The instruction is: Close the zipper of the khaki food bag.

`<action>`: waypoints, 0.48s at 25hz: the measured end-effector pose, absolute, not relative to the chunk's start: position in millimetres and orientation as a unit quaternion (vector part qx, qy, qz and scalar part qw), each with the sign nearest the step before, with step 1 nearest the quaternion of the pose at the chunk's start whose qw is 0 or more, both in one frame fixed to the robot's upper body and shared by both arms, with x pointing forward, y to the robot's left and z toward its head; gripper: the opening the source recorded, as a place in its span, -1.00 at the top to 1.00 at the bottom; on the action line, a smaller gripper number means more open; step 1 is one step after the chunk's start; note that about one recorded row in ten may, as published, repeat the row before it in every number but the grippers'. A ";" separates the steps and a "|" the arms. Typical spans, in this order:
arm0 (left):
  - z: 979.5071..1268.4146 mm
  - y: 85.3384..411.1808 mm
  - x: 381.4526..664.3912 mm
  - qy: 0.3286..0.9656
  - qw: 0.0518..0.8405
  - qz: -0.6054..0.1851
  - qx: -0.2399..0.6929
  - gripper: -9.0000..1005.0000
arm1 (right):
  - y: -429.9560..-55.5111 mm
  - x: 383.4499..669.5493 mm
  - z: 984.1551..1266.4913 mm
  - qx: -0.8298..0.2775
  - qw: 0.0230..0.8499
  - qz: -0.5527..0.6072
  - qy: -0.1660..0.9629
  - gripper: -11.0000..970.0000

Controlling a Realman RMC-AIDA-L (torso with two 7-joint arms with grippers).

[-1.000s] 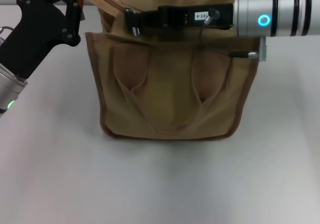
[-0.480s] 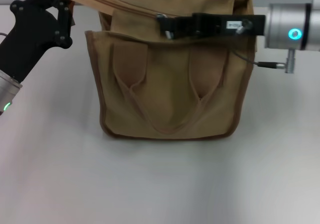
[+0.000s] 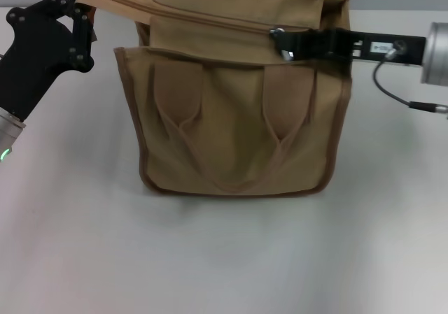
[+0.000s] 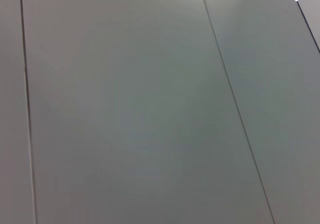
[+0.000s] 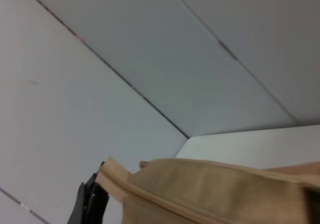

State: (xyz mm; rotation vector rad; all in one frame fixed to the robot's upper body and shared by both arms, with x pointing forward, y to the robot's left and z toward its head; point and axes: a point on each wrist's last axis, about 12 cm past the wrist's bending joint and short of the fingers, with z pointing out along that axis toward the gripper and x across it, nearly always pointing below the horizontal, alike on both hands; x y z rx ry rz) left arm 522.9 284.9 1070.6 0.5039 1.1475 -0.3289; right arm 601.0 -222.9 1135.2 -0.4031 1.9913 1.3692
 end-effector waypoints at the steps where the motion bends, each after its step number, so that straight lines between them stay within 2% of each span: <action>1: 1070.6 285.2 522.8 0.535 0.798 -0.153 0.234 0.85 | -227.2 600.0 1134.2 -0.149 0.341 0.525 0.765 0.97; 12: 1069.5 288.7 522.4 0.540 0.798 -0.145 0.225 0.85 | -261.0 588.2 1129.1 -0.112 0.364 0.527 0.760 0.97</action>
